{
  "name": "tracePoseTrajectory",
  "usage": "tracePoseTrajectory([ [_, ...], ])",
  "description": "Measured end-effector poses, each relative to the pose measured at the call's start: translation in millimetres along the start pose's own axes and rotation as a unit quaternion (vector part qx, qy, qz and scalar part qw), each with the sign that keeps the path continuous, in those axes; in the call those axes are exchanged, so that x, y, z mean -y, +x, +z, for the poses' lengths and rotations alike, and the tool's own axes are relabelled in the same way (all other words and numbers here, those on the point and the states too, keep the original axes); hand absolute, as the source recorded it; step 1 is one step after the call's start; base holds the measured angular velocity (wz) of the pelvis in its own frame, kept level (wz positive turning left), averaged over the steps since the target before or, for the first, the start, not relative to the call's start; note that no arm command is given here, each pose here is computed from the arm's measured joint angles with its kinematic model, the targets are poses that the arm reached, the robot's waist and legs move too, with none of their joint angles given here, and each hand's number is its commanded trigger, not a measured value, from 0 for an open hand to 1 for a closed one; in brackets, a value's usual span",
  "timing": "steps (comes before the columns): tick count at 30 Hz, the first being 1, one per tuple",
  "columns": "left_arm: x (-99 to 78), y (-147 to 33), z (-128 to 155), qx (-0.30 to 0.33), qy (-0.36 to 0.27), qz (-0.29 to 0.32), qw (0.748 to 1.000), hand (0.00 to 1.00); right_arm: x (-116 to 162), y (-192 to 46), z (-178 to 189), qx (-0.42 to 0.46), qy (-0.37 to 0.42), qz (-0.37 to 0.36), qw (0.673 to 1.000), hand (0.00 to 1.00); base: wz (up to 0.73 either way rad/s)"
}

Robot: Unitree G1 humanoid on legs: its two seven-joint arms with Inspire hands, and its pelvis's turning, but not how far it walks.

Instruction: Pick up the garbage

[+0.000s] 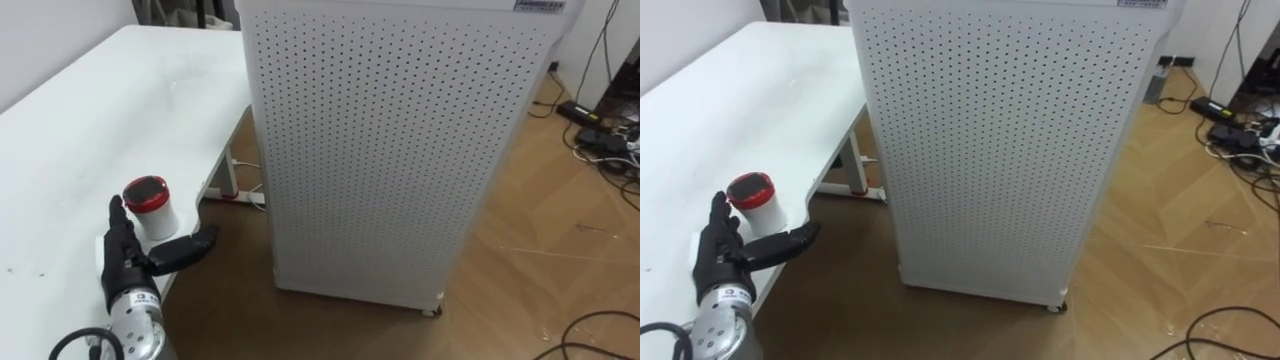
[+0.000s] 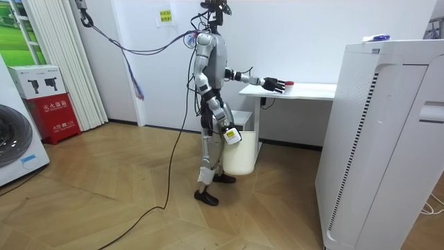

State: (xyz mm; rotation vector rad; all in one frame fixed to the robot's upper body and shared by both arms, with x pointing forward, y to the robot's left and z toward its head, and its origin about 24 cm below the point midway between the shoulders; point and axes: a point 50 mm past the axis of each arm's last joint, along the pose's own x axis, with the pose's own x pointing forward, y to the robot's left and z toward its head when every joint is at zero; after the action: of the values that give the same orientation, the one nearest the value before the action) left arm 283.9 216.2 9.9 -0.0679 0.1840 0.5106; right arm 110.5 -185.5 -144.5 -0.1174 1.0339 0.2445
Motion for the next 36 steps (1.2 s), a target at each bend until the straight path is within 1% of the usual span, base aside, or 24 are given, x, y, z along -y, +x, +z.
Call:
tracePoseTrajectory([
  [4,0.0,5.5,2,-0.008,-0.007,0.002,1.000,0.00,0,0,0,-0.003,0.002,-0.001,1.000,1.00,-0.01],
  [8,-4.6,8.4,2,-0.011,-0.001,0.006,1.000,0.00,1,0,0,-0.004,0.002,-0.002,1.000,1.00,0.00],
  [11,-4.2,10.7,2,-0.014,0.002,0.006,1.000,0.00,1,0,0,-0.005,0.003,-0.003,1.000,1.00,0.00],
  [22,-2.6,12.7,6,-0.008,0.001,0.005,1.000,0.00,1,0,0,-0.004,0.001,-0.005,1.000,1.00,0.00],
  [26,-1.3,20.9,11,-0.009,0.007,0.012,1.000,0.00,0,0,2,-0.001,0.001,-0.004,1.000,1.00,0.00],
  [30,0.8,26.8,22,0.004,-0.002,0.016,1.000,0.00,0,0,4,0.003,0.000,-0.004,1.000,1.00,0.00],
  [36,0.2,29.3,25,0.007,0.000,0.020,1.000,0.00,-1,1,3,0.002,-0.003,-0.007,1.000,1.00,0.00],
])
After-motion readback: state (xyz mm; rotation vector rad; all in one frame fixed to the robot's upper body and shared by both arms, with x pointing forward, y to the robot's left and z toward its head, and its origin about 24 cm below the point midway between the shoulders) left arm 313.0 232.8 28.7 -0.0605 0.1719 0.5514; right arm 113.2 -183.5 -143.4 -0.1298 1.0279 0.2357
